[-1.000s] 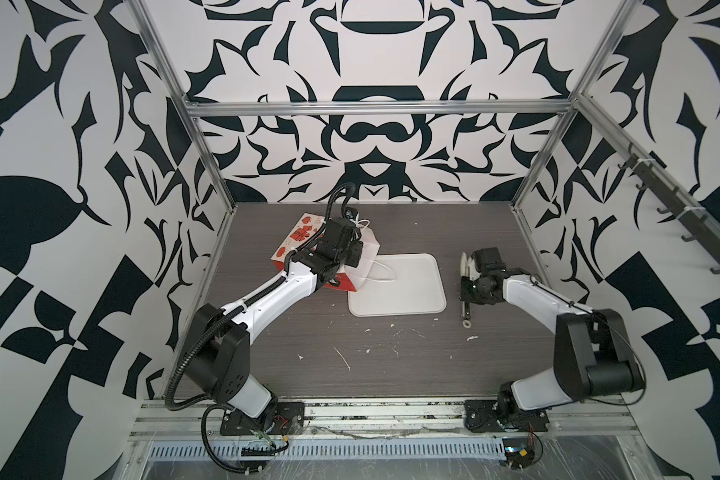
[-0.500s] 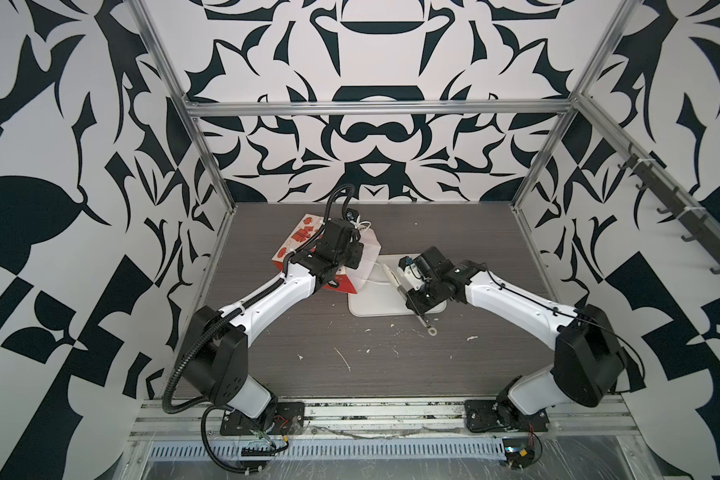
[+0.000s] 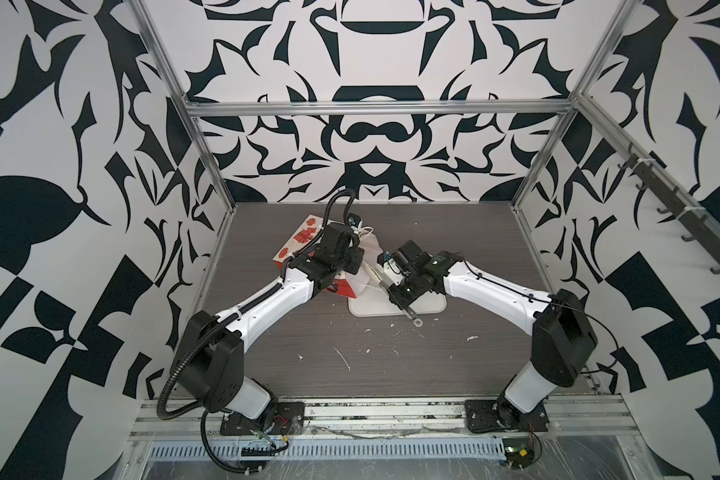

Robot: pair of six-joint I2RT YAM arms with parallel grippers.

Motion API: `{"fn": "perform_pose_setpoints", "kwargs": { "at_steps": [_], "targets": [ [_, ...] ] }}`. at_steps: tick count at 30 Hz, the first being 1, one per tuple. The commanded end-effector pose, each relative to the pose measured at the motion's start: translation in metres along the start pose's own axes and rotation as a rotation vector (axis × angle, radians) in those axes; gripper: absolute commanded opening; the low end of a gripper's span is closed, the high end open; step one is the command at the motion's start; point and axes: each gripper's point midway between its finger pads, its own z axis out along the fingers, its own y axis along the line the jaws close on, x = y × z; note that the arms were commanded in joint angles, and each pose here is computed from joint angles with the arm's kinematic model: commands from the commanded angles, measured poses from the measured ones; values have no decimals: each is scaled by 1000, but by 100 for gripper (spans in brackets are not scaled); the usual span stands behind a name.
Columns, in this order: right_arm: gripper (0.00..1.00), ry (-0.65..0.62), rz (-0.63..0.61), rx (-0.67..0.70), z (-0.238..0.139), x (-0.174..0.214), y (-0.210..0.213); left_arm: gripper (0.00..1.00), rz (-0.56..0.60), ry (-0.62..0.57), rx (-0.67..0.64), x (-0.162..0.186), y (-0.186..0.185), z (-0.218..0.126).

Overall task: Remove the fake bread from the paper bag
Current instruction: 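Carry the tongs with the right gripper toward the bag opening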

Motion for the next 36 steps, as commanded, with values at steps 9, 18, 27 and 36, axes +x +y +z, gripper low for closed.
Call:
{"fn": "perform_pose_setpoints", "kwargs": {
  "at_steps": [9,18,27,36],
  "targets": [
    [23,-20,-52,11,-11,-23,12,0,81,-73,109,16,-16,-24],
    [30,-25,-52,-7,-8,-24,20,0,90,-122,94,14,-12,-39],
    [34,-33,-40,-10,-6,-21,24,0,98,-126,101,15,-13,-38],
    [37,-69,-17,-15,-2,-18,24,0,103,-165,104,12,-11,-56]
  ]
}}
